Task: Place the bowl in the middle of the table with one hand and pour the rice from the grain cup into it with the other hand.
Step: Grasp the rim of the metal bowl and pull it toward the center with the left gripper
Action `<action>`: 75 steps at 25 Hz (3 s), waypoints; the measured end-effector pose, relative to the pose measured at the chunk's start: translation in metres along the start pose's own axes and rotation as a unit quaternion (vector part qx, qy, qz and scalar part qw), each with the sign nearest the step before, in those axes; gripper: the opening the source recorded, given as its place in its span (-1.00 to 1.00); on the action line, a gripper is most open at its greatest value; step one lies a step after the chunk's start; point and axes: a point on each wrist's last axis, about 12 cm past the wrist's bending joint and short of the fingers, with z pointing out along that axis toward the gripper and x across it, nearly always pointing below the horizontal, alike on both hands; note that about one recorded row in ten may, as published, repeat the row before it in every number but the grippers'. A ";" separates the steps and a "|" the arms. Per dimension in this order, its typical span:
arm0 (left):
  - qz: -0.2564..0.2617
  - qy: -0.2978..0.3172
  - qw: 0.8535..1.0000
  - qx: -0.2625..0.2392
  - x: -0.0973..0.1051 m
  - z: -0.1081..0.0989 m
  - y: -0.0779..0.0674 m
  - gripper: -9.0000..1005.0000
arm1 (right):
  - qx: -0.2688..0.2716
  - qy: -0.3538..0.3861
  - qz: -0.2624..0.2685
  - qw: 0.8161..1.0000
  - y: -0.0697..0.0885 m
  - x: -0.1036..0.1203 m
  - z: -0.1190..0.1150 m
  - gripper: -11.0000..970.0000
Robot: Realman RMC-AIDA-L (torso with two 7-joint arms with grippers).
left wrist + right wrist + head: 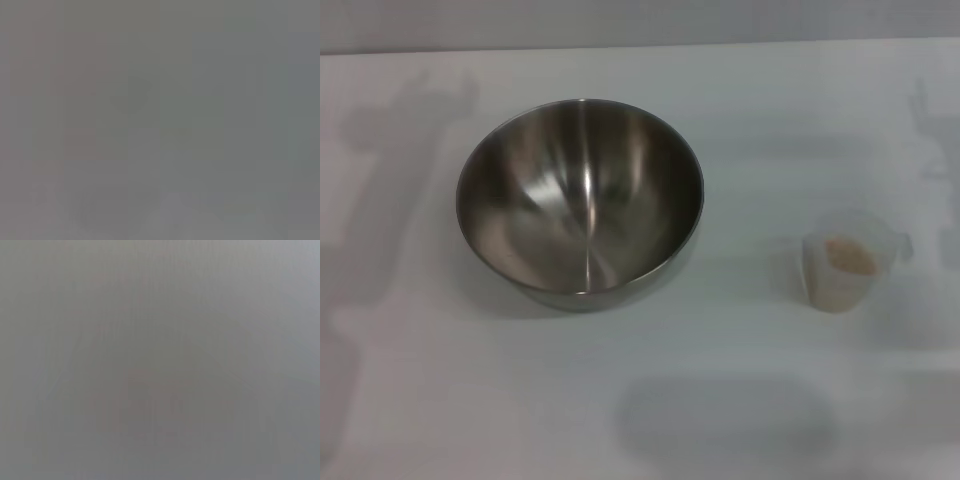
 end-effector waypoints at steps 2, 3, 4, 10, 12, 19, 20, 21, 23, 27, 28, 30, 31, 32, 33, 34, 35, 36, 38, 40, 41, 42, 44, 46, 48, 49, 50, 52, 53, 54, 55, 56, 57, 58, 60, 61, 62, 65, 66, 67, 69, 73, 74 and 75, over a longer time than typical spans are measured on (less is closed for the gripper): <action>0.011 0.015 1.000 0.015 0.000 -0.003 -0.005 0.19 | 0.000 0.000 0.000 1.000 0.000 0.000 0.000 0.45; 0.029 0.042 0.998 0.036 0.000 -0.009 -0.012 0.19 | -0.001 0.000 0.000 1.000 0.000 0.000 0.001 0.45; 0.038 0.058 0.997 0.043 0.000 -0.011 -0.015 0.18 | -0.001 0.000 -0.001 1.000 0.000 0.000 0.002 0.45; 0.056 0.146 0.986 0.064 0.005 -0.011 -0.025 0.15 | -0.002 0.000 -0.004 1.000 -0.001 0.000 0.002 0.45; 0.063 0.181 0.979 0.072 0.011 -0.007 -0.027 0.15 | -0.002 0.000 -0.005 1.000 -0.001 0.000 0.002 0.45; 0.071 0.234 0.966 0.085 0.025 0.004 -0.029 0.15 | -0.002 -0.002 -0.007 1.000 -0.002 -0.001 0.002 0.45; 0.072 0.243 0.963 0.086 0.029 0.007 -0.028 0.15 | -0.001 -0.002 -0.009 1.000 -0.003 -0.001 0.002 0.45; 0.072 0.249 0.962 0.087 0.031 0.009 -0.028 0.15 | -0.001 -0.002 -0.010 1.000 -0.004 -0.001 0.002 0.45; 0.072 0.259 0.959 0.090 0.035 0.012 -0.028 0.15 | -0.001 -0.002 -0.010 1.000 -0.004 -0.001 0.002 0.45; 0.074 0.278 0.953 0.095 0.042 0.020 -0.028 0.15 | -0.001 0.001 -0.011 1.000 -0.004 0.000 0.001 0.45; 0.074 0.278 0.953 0.095 0.042 0.020 -0.028 0.15 | -0.001 0.001 -0.011 1.000 -0.004 0.000 0.001 0.45; 0.074 0.290 0.949 0.099 0.048 0.027 -0.029 0.15 | -0.001 0.001 -0.012 1.000 -0.005 0.000 0.001 0.45; 0.074 0.295 0.947 0.100 0.050 0.030 -0.029 0.15 | 0.000 0.001 -0.012 1.000 -0.005 0.000 0.001 0.45; 0.074 0.297 0.947 0.100 0.051 0.031 -0.029 0.15 | 0.000 0.001 -0.012 1.000 -0.005 0.000 0.000 0.45; 0.074 0.297 0.947 0.100 0.051 0.031 -0.029 0.15 | 0.000 0.001 -0.012 1.000 -0.005 0.000 0.000 0.45; 0.075 0.302 0.945 0.102 0.054 0.034 -0.029 0.15 | 0.000 0.002 -0.012 1.000 -0.005 0.000 0.000 0.45; 0.076 0.305 0.944 0.104 0.055 0.036 -0.030 0.15 | 0.001 0.002 -0.012 1.000 -0.006 0.000 -0.001 0.45; 0.077 0.307 0.943 0.105 0.057 0.038 -0.031 0.15 | 0.001 0.002 -0.012 1.000 -0.006 0.000 -0.001 0.45; 0.080 0.310 0.942 0.104 0.059 0.040 -0.032 0.15 | 0.001 0.002 -0.012 1.000 -0.006 0.000 -0.002 0.45; 0.082 0.311 0.941 0.103 0.060 0.040 -0.032 0.15 | 0.001 0.001 -0.012 1.000 -0.006 0.000 -0.002 0.45; 0.082 0.311 0.941 0.103 0.060 0.040 -0.032 0.15 | 0.001 0.001 -0.012 1.000 -0.006 0.000 -0.002 0.45; 0.084 0.313 0.941 0.102 0.061 0.041 -0.033 0.15 | 0.001 0.001 -0.012 1.000 -0.006 0.000 -0.002 0.45; 0.085 0.315 0.940 0.101 0.063 0.043 -0.033 0.15 | 0.001 0.001 -0.013 1.000 -0.006 0.000 -0.002 0.45; 0.084 0.316 0.940 0.100 0.064 0.043 -0.032 0.15 | 0.001 0.001 -0.013 1.000 -0.006 0.000 -0.002 0.45; 0.085 0.317 0.940 0.095 0.065 0.045 -0.031 0.15 | 0.001 0.001 -0.013 1.000 -0.006 0.000 -0.002 0.45; 0.085 0.317 0.940 0.093 0.066 0.045 -0.030 0.15 | 0.001 0.001 -0.013 1.000 -0.006 0.000 -0.002 0.45; 0.085 0.318 0.940 0.092 0.067 0.046 -0.030 0.15 | 0.001 0.001 -0.013 1.000 -0.006 0.000 -0.002 0.45; 0.085 0.322 0.938 0.091 0.069 0.048 -0.030 0.15 | 0.001 0.001 -0.013 1.000 -0.006 0.000 -0.002 0.45; 0.085 0.322 0.938 0.091 0.069 0.048 -0.030 0.15 | 0.001 0.001 -0.013 1.000 -0.006 0.000 -0.002 0.45; 0.086 0.323 0.938 0.092 0.069 0.048 -0.031 0.15 | 0.001 0.000 -0.013 1.000 -0.006 0.000 -0.002 0.45; 0.086 0.324 0.938 0.092 0.070 0.049 -0.031 0.15 | 0.001 0.000 -0.013 1.000 -0.006 0.000 -0.002 0.45; 0.088 0.324 0.937 0.092 0.070 0.049 -0.032 0.15 | 0.000 0.000 -0.013 1.000 -0.006 0.000 -0.002 0.45; 0.091 0.325 0.937 0.094 0.072 0.050 -0.034 0.15 | 0.000 0.000 -0.013 1.000 -0.006 0.000 -0.002 0.45; 0.091 0.325 0.937 0.094 0.072 0.050 -0.034 0.15 | 0.000 0.000 -0.013 1.000 -0.006 0.000 -0.002 0.45; 0.092 0.326 0.936 0.094 0.073 0.051 -0.034 0.15 | 0.000 0.001 -0.013 1.000 -0.006 0.000 -0.002 0.45; 0.093 0.327 0.936 0.095 0.073 0.052 -0.036 0.15 | -0.001 0.001 -0.013 1.000 -0.006 0.000 -0.002 0.45; 0.093 0.330 0.935 0.096 0.074 0.053 -0.036 0.15 | 0.000 0.001 -0.013 1.000 -0.006 0.000 -0.002 0.45; 0.093 0.332 0.934 0.096 0.075 0.055 -0.037 0.15 | 0.000 0.001 -0.013 1.000 -0.006 0.000 -0.002 0.45; 0.093 0.334 0.933 0.097 0.075 0.056 -0.038 0.15 | 0.000 0.000 -0.013 1.000 -0.006 0.000 -0.002 0.45; 0.094 0.335 0.932 0.098 0.076 0.057 -0.039 0.15 | 0.000 0.000 -0.013 1.000 -0.006 0.000 -0.002 0.45; 0.094 0.335 0.932 0.098 0.076 0.057 -0.039 0.15 | 0.000 0.000 -0.013 1.000 -0.006 0.000 -0.002 0.45; 0.100 0.336 0.932 0.095 0.075 0.059 -0.040 0.15 | 0.000 0.001 -0.013 1.000 -0.006 0.000 -0.002 0.45; 0.101 0.337 0.931 0.094 0.075 0.059 -0.040 0.15 | 0.000 0.001 -0.013 1.000 -0.006 0.000 -0.002 0.45; 0.103 0.339 0.931 0.092 0.076 0.060 -0.040 0.15 | 0.000 0.001 -0.013 1.000 -0.006 0.000 -0.002 0.45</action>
